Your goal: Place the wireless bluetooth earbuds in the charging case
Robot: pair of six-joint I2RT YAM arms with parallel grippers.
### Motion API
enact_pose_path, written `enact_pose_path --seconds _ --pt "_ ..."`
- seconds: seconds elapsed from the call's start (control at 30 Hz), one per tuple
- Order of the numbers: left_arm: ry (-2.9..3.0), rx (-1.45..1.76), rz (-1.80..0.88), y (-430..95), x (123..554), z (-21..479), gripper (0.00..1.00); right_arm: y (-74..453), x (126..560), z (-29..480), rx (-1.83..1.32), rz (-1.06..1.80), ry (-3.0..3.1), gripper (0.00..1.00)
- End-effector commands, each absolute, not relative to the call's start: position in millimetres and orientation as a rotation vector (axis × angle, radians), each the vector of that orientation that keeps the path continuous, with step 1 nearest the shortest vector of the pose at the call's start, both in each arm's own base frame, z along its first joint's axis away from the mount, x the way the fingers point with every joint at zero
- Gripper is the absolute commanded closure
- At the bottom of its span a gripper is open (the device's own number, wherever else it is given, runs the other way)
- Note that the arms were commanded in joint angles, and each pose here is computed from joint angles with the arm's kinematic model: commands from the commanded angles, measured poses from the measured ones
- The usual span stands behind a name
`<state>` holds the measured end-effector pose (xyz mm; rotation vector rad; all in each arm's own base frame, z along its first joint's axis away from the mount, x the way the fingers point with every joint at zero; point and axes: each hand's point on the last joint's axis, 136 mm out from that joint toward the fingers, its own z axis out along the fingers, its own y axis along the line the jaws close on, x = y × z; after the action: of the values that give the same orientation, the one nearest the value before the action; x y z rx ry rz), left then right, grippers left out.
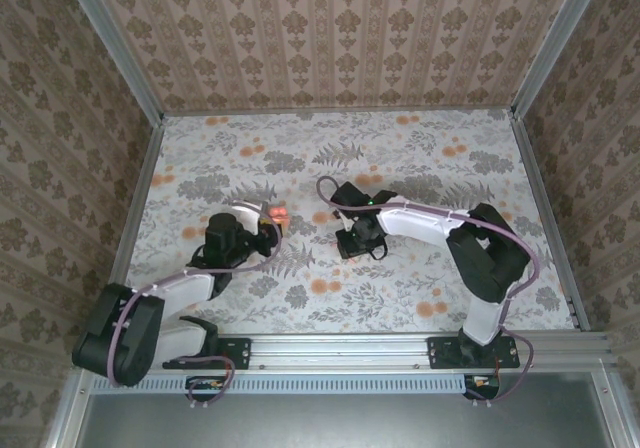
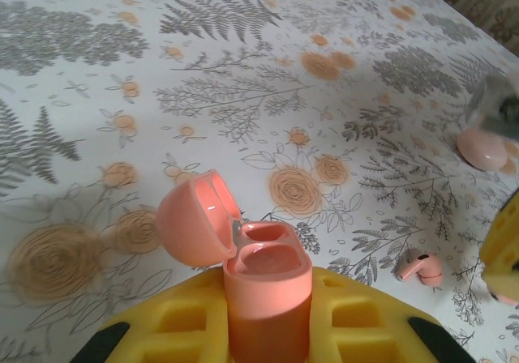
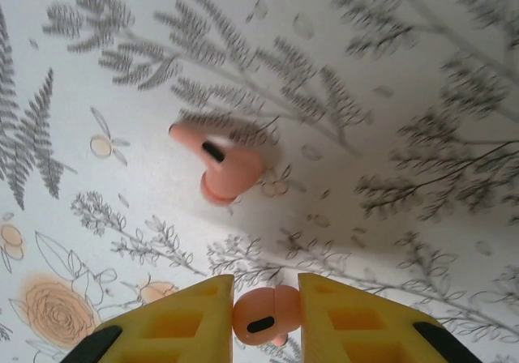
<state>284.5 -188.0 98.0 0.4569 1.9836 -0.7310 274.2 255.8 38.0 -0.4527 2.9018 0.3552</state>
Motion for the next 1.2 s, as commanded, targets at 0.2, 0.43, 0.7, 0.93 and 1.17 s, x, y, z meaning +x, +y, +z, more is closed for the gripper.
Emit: enact_pose_path --seconds 0.2,0.43,0.7,0.93,1.17 --pt "1.795 0.647 -0.729 -231 288 100 0.93 262 319 70 -0.202 0.602 2.585 0.77" --pt "1.695 0.768 -0.761 -256 279 93 0.94 261 332 82 -0.105 0.703 2.428 0.78" --pt "1.619 0.865 -0.786 -269 269 94 0.94 268 343 100 -0.071 0.796 2.286 0.80" --pt "1.593 0.910 -0.806 -276 264 94 0.94 278 350 126 -0.062 0.903 2.142 0.81" --pt "1.555 0.913 -0.792 -280 266 104 0.94 286 348 147 -0.049 1.025 2.005 0.83"
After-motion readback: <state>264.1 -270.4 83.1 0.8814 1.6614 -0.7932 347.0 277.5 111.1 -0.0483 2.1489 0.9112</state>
